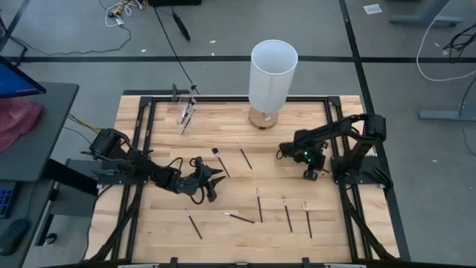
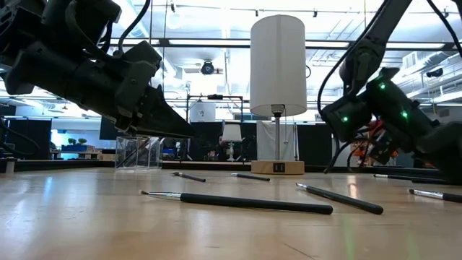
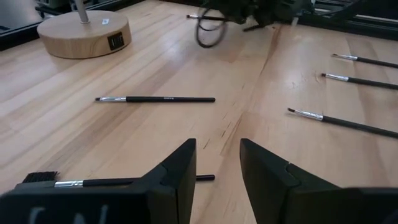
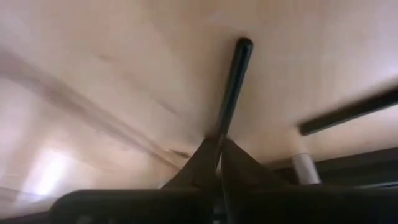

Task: Put items in baskets/containers
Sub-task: Put the black eyeshadow brush into the transparent organizer

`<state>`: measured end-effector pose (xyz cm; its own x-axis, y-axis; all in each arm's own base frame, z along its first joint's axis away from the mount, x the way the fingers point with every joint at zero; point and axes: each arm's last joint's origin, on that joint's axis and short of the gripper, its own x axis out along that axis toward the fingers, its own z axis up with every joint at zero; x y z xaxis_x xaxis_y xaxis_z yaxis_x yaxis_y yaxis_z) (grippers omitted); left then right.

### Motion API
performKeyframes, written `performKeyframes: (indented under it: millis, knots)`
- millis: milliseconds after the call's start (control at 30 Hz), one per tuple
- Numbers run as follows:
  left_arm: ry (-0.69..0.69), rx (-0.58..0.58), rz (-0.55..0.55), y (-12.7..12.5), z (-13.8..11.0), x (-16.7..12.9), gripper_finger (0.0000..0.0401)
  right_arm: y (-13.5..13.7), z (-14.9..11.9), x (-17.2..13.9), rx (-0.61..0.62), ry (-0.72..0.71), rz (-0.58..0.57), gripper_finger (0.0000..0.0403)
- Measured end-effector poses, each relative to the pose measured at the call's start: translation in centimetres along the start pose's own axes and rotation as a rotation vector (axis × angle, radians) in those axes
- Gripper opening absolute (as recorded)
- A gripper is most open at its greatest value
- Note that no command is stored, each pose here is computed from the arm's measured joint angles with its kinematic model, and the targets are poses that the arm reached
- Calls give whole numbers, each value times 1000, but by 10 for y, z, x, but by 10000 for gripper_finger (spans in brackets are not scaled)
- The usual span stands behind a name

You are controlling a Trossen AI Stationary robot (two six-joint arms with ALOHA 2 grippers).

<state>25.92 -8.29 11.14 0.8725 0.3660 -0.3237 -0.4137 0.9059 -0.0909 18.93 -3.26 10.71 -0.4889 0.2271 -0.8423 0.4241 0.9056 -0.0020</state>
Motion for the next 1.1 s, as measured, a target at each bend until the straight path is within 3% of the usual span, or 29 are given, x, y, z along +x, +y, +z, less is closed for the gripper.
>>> performKeyframes:
  millis: [200,500,667,900,1100]
  knots:
    - [-3,-1,7,0,0,0,126,44,4,-17,-97,-104,8,8]
    - [-10,-1,21,1,0,0,126,112,22,-71,-452,-538,39,0]
    - [-9,-1,21,1,0,0,126,119,28,-78,-558,-671,-59,0]
    - [-12,-5,20,1,1,0,126,125,50,-69,-694,-731,-205,0]
    - [-11,-4,24,1,1,0,126,133,64,-71,-736,-867,-291,0]
